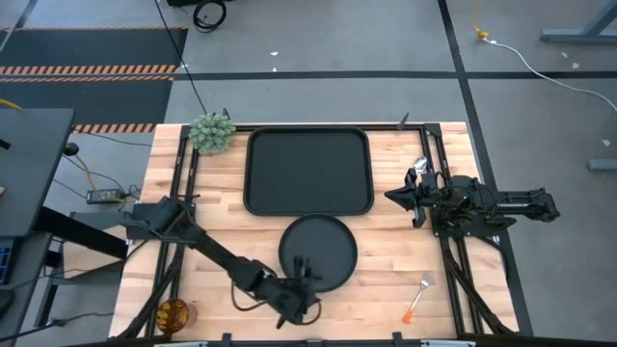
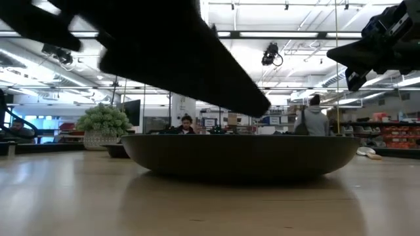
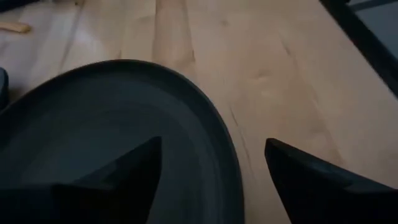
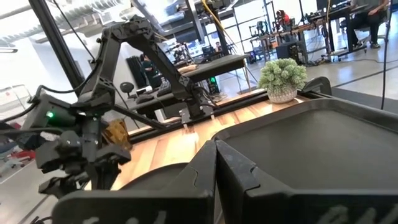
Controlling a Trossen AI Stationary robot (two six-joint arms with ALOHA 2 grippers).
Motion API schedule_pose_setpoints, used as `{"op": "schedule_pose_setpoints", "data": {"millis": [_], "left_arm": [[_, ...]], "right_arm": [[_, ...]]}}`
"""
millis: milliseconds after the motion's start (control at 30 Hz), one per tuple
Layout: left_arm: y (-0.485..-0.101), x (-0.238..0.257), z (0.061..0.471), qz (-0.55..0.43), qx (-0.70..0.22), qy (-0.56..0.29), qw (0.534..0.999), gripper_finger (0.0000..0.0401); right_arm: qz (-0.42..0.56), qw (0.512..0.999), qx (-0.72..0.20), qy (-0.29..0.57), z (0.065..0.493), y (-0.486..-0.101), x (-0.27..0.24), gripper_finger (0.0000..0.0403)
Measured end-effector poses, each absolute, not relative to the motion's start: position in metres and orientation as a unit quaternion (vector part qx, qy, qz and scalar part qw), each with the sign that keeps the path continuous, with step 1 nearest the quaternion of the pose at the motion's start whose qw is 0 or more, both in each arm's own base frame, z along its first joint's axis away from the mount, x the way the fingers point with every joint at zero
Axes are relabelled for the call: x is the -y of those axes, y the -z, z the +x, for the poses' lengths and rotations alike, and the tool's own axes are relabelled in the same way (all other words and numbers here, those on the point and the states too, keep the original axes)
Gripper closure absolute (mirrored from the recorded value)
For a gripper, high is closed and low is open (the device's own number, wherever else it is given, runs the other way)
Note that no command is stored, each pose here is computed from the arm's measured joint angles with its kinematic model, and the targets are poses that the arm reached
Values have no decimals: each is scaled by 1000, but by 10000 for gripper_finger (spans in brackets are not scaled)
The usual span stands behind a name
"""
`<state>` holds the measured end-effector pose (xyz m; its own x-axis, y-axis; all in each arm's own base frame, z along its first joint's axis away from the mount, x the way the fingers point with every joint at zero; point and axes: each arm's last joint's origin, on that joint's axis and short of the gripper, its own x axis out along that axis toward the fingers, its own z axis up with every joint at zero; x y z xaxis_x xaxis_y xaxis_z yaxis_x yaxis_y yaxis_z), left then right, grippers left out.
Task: Pick and place plate/cup/fork/spoon on tray
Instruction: Put the black plate on black serving tray
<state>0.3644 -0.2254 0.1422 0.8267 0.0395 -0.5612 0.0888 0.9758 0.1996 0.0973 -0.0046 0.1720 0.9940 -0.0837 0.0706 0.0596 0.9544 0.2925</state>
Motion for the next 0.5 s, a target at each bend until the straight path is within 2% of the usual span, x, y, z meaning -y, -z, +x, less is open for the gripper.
{"op": "schedule_pose_setpoints", "data": {"millis": [500], "left_arm": [[-100,229,370,91,-329,-3,940,148]], "right_arm": [[147,987,46,36,97,-173,5,387]]}}
